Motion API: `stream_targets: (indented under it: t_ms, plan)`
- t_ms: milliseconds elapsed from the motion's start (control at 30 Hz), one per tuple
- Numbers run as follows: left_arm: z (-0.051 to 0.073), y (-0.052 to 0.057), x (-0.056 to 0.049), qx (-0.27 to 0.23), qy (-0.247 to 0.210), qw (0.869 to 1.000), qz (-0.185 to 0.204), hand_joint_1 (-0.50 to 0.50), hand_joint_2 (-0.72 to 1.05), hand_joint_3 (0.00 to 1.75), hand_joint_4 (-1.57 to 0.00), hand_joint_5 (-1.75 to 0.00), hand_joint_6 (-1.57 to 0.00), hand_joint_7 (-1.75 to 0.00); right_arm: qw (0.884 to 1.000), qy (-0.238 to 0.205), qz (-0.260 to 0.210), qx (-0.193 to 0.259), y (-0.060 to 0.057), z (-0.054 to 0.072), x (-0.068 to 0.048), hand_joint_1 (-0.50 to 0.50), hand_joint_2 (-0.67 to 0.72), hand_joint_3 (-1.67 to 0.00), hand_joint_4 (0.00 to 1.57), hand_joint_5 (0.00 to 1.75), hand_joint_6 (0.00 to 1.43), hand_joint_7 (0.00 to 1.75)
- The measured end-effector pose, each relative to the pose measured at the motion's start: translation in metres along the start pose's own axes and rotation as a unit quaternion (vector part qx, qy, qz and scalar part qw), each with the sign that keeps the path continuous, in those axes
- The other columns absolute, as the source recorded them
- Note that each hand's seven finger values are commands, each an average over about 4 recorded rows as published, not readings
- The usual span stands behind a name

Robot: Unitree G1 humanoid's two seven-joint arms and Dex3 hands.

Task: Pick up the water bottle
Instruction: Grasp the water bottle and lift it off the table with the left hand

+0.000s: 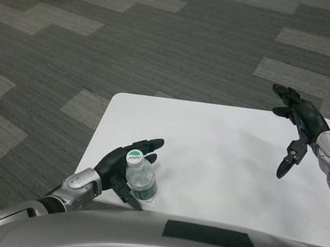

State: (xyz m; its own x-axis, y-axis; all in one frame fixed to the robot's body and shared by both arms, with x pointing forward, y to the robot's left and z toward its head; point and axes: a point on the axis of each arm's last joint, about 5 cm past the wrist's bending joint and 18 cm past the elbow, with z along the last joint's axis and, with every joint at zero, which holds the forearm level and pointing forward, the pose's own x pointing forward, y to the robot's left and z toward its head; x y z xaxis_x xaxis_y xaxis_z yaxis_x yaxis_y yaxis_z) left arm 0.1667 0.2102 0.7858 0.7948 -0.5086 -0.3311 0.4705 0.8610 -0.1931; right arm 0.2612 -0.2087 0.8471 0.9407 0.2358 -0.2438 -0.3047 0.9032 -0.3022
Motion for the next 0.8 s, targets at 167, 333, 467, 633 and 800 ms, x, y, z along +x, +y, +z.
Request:
stream_targets:
  t_ms: [167, 333, 467, 633, 800]
  plan:
    - [0.0025, 0.0008, 0.0029, 0.005, 0.000, 1.000, -0.002, 0.50, 0.58, 0.09, -0.08, -0.10, -0.21, 0.00, 1.000, 0.000, 0.000, 0.000, 0.0000, -0.0002, -0.0001, -0.29, 0.60, -0.16, 0.00, 0.78, 0.00, 0.07]
    - [0.0035, 0.0015, 0.0041, 0.007, 0.001, 1.000, -0.002, 0.50, 0.60, 0.02, -0.10, -0.10, -0.22, 0.00, 1.000, 0.001, 0.000, 0.000, 0.0001, -0.0004, -0.0003, -0.29, 0.60, -0.12, 0.00, 0.78, 0.00, 0.07]
    - [0.0032, 0.0016, 0.0039, 0.007, 0.003, 1.000, -0.002, 0.50, 0.63, 0.09, -0.12, -0.10, -0.37, 0.00, 1.000, 0.001, 0.000, 0.000, 0.0001, -0.0005, -0.0004, -0.29, 0.60, -0.16, 0.00, 0.78, 0.00, 0.07]
    - [0.0029, 0.0015, 0.0038, 0.008, 0.004, 1.000, -0.003, 0.50, 0.76, 0.07, -0.28, -0.28, -0.92, -0.10, 1.000, 0.001, 0.000, 0.001, 0.0001, -0.0005, -0.0004, -0.29, 0.60, -0.14, 0.00, 0.78, 0.00, 0.07]
    - [0.0026, 0.0016, 0.0036, 0.008, 0.006, 1.000, -0.003, 0.50, 0.83, 0.09, -0.80, -1.28, -1.23, -0.77, 1.000, 0.001, 0.000, 0.001, 0.0001, -0.0006, -0.0004, -0.29, 0.60, -0.16, 0.00, 0.78, 0.00, 0.07]
